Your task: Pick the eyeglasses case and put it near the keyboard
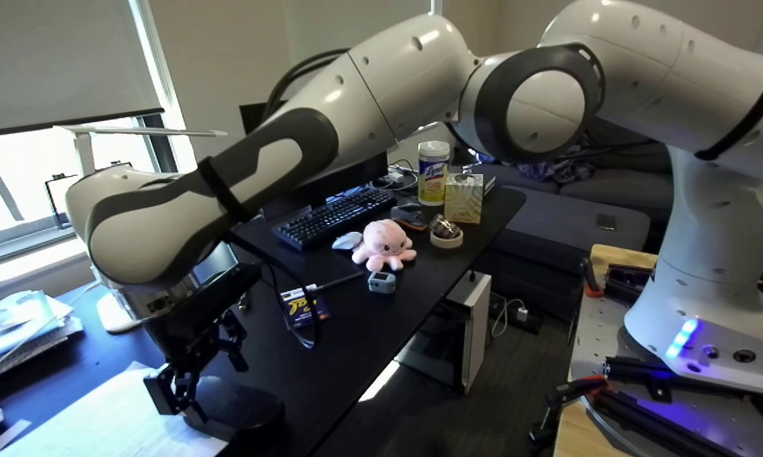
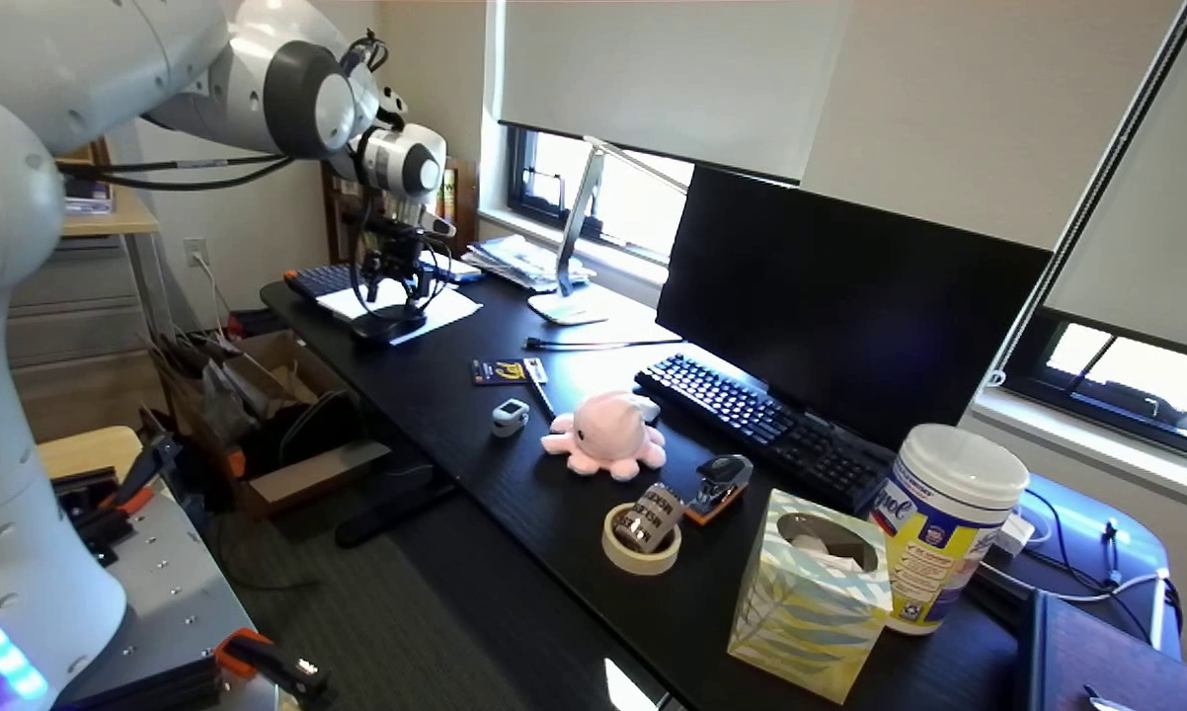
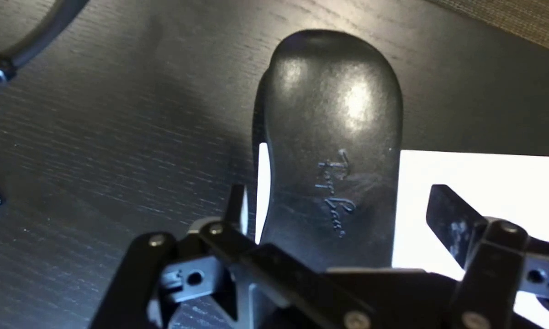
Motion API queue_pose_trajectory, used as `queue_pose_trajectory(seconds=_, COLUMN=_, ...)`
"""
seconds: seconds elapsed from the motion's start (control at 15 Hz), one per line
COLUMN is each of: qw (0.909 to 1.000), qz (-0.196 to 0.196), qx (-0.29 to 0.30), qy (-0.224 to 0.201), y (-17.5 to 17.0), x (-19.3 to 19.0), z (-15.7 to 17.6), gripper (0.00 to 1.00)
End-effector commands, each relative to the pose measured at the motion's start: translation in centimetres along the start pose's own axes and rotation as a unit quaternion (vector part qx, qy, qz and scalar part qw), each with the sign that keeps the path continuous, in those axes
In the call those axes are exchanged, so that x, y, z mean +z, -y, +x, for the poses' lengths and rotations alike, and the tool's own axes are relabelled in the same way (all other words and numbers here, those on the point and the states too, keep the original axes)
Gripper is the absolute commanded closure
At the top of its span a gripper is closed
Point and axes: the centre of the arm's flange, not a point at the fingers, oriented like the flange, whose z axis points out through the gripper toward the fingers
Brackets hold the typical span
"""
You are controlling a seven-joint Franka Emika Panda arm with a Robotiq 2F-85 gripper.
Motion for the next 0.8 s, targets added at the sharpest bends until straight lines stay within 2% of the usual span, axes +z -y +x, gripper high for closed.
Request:
queue_pose_trajectory(seconds=0.0, qw=0.9996, qz=-0.017, qx=0.017, qy=-0.017, y=1.0, x=0.5, z=3.4, gripper=0.00)
queue_pose_trajectory(seconds=0.13, qw=0.9995, qz=-0.006, qx=0.004, qy=-0.030, y=1.1, x=1.1, z=3.5, gripper=0.00)
queue_pose_trajectory(seconds=0.2, qw=0.9989, qz=-0.005, qx=-0.005, qy=-0.046, y=1.4, x=1.6, z=3.6, gripper=0.18)
queue_pose_trajectory(seconds=0.27, qw=0.9983, qz=-0.003, qx=-0.010, qy=-0.057, y=1.6, x=1.8, z=3.6, gripper=0.27)
queue_pose_trajectory(seconds=0.47, qw=0.9965, qz=0.003, qx=-0.012, qy=-0.083, y=2.0, x=1.8, z=3.6, gripper=0.46)
queue_pose_trajectory(seconds=0.73, qw=0.9962, qz=0.006, qx=-0.002, qy=-0.086, y=0.6, x=0.5, z=2.0, gripper=0.47)
